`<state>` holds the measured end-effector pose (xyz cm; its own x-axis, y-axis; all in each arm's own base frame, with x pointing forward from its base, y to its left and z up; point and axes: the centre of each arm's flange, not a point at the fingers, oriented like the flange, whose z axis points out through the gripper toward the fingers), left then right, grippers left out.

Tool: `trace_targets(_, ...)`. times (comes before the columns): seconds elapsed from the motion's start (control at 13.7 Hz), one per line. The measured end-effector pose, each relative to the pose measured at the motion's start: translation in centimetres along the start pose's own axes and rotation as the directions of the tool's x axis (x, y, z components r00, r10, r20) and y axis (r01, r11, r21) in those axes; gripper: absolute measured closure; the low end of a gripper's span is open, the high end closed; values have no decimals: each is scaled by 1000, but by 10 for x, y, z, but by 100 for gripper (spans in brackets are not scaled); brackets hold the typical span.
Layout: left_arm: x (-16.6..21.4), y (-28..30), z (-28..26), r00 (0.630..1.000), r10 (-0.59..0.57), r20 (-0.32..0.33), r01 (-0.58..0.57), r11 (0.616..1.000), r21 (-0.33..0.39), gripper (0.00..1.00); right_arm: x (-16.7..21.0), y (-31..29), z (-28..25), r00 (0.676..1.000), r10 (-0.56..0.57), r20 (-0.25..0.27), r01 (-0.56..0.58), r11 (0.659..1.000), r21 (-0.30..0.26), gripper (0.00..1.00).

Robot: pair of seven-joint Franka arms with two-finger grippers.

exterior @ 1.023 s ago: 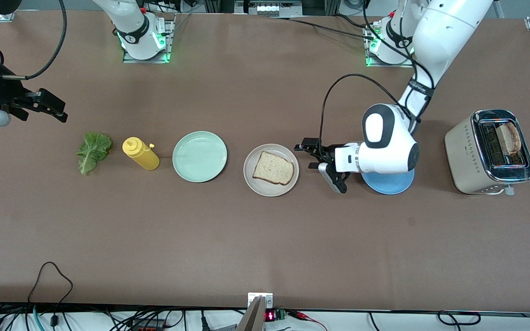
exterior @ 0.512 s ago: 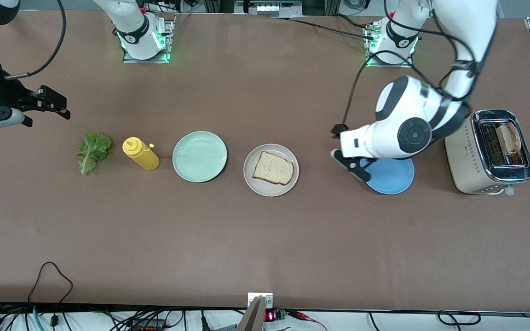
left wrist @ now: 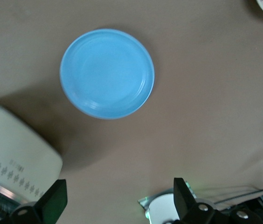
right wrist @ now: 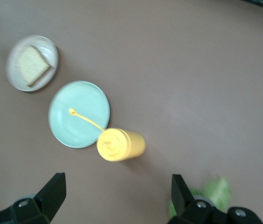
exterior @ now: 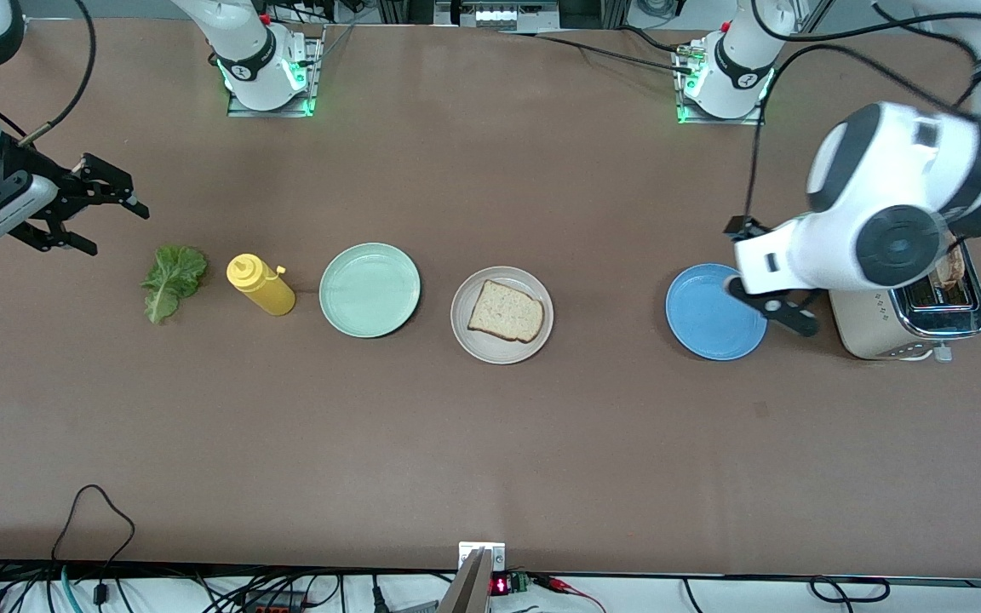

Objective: Make sandwich in beige plate with both arms
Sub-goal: 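Grasp the yellow squeeze bottle with the right gripper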

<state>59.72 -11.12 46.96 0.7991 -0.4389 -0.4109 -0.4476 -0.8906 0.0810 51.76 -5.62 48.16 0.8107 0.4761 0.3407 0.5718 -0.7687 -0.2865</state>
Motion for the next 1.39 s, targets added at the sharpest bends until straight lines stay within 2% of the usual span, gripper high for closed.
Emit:
trace_targets(0.22,-37,-25,-40,998,-60,-26,60,998,-9,0,-43,26,39,978,-132,-164,149,984,100,0)
trace_targets(0.37,-65,-45,-63,990,-119,-74,119,993,1,0,-62,43,69,929,-245,-277,286,951,117,0)
trace_targets(0.44,-79,-54,-75,982,-150,-116,152,988,12,0,-71,54,86,901,-289,-324,342,932,118,0)
trace_targets(0.51,-92,-62,-86,966,-178,-186,184,983,16,0,-82,64,105,872,-321,-369,389,912,126,0)
trace_targets(0.66,-116,-74,-92,915,-243,-322,249,968,-25,0,-103,79,145,810,-359,-463,467,873,140,0)
trace_targets(0.73,-127,-78,-88,895,-265,-359,270,962,-37,0,-114,85,165,777,-371,-508,500,854,142,0)
trace_targets(0.95,-140,-85,-68,880,-294,-373,294,954,-60,0,-139,94,220,694,-388,-606,569,812,132,0)
trace_targets(1.17,-148,-85,-60,878,-307,-366,302,951,-73,0,-151,97,256,626,-399,-670,612,784,104,0)
trace_targets(1.39,-149,-86,-60,877,-311,-367,303,949,-81,0,-151,104,284,544,-412,-731,658,750,66,0)
